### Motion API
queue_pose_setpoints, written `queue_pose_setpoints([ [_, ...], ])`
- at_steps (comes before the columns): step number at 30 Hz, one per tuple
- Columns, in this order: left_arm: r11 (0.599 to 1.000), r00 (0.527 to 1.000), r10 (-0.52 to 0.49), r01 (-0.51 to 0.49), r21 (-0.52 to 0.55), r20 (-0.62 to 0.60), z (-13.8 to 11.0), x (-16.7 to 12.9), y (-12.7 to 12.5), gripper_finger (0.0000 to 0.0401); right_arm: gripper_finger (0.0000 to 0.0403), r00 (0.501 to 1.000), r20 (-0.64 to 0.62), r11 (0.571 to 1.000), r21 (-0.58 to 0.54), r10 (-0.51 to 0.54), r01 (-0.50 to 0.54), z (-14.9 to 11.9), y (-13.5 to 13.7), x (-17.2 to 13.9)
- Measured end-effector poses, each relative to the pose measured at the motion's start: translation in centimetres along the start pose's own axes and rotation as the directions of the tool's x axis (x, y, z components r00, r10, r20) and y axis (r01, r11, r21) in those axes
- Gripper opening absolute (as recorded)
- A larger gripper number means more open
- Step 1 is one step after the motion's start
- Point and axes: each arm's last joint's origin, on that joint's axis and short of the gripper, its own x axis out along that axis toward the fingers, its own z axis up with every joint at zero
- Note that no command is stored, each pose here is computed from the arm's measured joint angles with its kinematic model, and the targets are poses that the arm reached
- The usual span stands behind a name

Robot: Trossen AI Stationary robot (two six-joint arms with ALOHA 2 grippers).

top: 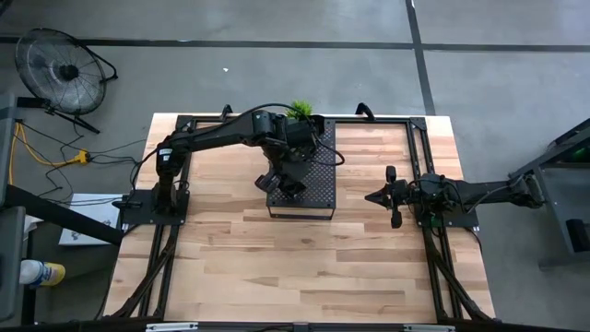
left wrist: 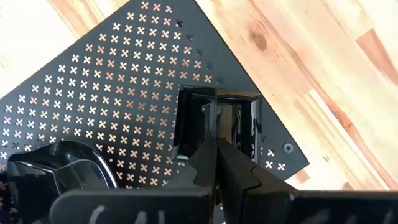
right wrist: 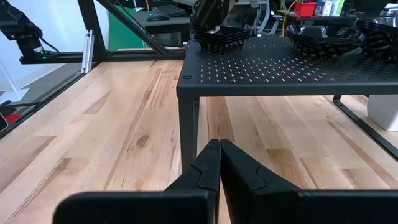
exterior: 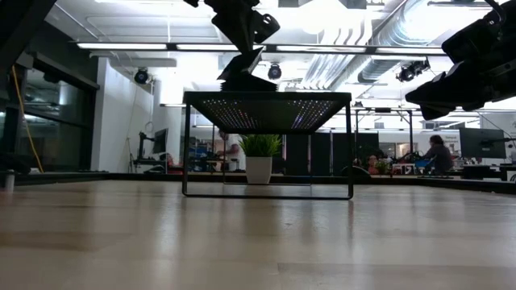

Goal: Pick & Place Mini shaped plates
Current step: Stack the square plate on top of the square plate on the shelf

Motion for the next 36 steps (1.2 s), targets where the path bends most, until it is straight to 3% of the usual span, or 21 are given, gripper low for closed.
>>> queue_pose_setpoints([
  [36,1.0,0.999,-0.027,0.027,0.009,-0.023,-0.04,0.89,0.2,0.0,0.0005,1.0,0.0,1.0,0.0,0.0,0.0,0.0,0.0,0.0],
])
